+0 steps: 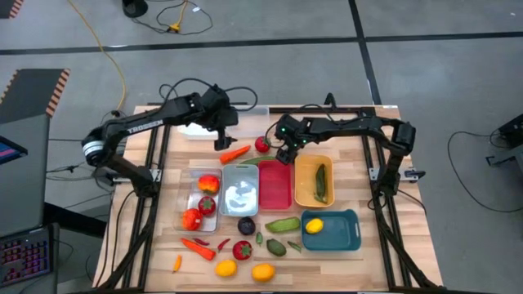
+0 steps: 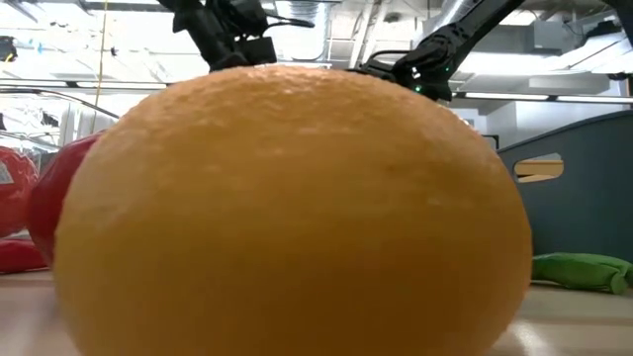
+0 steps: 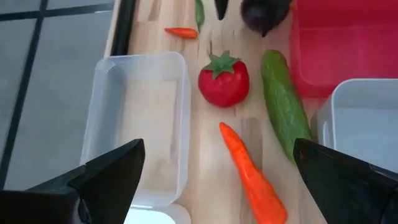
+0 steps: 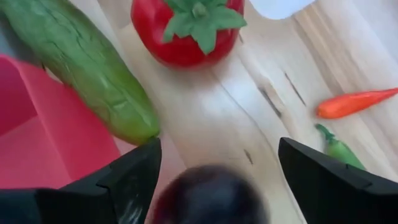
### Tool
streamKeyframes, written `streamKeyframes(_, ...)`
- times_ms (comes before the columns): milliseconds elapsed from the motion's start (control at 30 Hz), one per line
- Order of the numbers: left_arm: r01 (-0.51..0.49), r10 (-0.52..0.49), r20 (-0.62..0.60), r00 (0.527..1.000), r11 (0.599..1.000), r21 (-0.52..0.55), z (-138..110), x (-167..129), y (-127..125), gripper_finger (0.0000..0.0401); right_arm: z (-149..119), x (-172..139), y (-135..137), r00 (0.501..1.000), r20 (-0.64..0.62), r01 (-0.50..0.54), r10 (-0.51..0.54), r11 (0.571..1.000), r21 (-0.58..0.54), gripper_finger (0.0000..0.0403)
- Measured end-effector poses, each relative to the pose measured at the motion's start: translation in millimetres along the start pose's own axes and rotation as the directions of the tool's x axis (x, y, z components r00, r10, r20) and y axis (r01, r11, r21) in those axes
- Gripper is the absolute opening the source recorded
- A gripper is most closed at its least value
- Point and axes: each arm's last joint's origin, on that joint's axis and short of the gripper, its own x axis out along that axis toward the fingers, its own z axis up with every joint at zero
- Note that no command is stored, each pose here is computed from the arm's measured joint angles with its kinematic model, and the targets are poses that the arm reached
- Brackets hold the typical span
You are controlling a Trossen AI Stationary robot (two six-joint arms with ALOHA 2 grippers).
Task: Sort produce into baskets
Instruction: Put the plum into the red bin
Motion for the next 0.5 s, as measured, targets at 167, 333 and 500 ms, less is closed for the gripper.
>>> streamKeyframes(167,0.005,-0.004,-0.005,1.000,1.000,0.007,0,8,1,0.0398,-2,0,0,1.000,-0.022,0.004,-0.004,1.000,0.001,0.0323)
streamKeyframes(333,0.008,-0.008,-0.003,1.000,1.000,0.012,1,8,1,0.0398,0,-3,0,0.999,-0.037,0.006,-0.006,1.000,0.000,0.0321)
streamKeyframes(500,0.010,-0.010,-0.002,1.000,1.000,0.011,1,8,1,0.0398,9,-15,-1,0.997,-0.078,0.013,-0.013,1.000,-0.001,0.0321)
